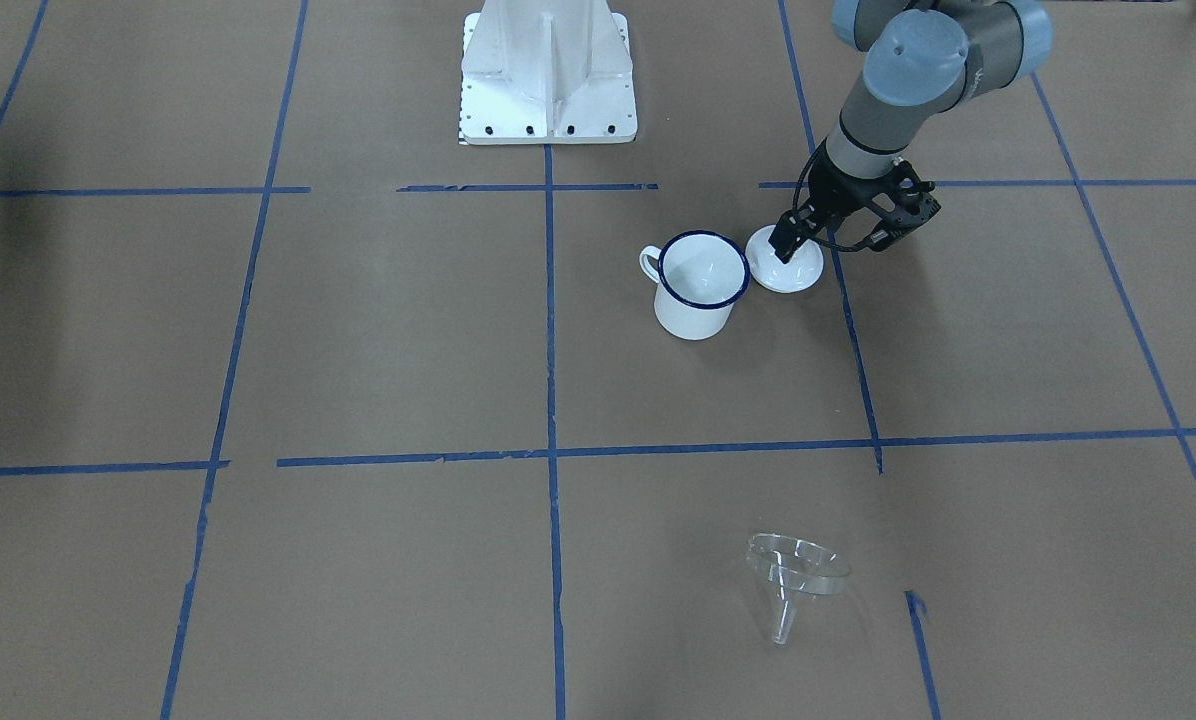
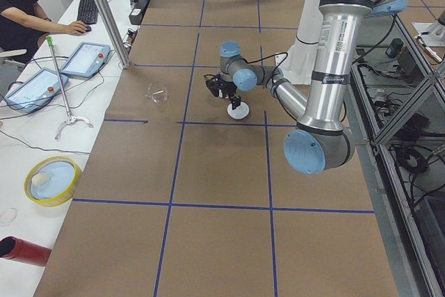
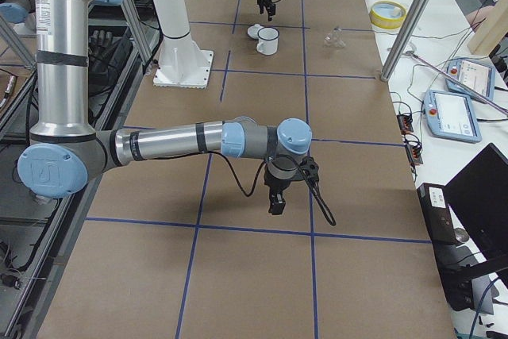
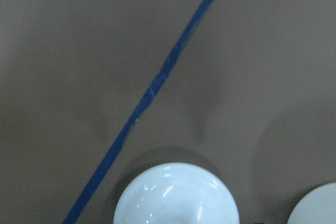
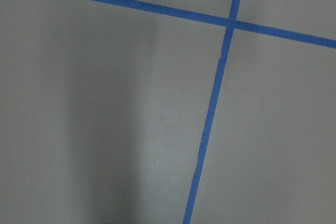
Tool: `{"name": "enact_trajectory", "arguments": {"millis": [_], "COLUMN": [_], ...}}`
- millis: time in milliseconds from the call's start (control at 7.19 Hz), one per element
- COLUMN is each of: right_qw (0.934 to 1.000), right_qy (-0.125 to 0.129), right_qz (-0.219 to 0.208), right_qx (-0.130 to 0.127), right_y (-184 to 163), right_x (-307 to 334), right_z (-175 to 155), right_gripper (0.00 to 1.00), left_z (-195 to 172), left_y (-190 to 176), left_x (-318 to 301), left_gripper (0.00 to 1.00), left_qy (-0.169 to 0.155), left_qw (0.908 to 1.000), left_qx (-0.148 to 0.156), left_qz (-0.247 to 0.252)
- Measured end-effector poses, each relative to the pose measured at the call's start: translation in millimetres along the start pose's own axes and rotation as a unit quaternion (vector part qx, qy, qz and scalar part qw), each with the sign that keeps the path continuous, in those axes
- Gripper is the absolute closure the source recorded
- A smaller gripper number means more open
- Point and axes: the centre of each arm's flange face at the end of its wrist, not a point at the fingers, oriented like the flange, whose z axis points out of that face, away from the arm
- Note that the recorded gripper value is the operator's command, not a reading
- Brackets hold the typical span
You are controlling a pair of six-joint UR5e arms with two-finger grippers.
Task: Place funnel on cup
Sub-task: 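Open the left gripper and move it toward the clear glass funnel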
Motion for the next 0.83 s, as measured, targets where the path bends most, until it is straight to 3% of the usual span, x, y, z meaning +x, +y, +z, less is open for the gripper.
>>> {"name": "enact_trajectory", "arguments": {"millis": [417, 695, 834], "right_qw": [1.0, 1.0, 1.0], "right_qy": [0.0, 0.0, 0.0], "right_qz": [0.0, 0.0, 0.0], "right_qx": [0.0, 0.0, 0.0], "right_y": [0.0, 0.0, 0.0], "right_x": [0.0, 0.0, 0.0], "right_z": [0.0, 0.0, 0.0], "right_gripper": [0.0, 0.0, 0.0], "left_z": [-62.2, -61.4, -50.5], "left_y": [-98.0, -131.4, -147.2], "left_x": [41.3, 72.9, 89.1], "left_gripper": [0.13, 0.13, 0.13], "left_qy": [0.092, 0.197, 0.25], "left_qw": [0.9916, 0.9711, 0.9539], "left_qx": [0.059, 0.054, 0.057], "left_qz": [-0.07, -0.124, -0.155]}}
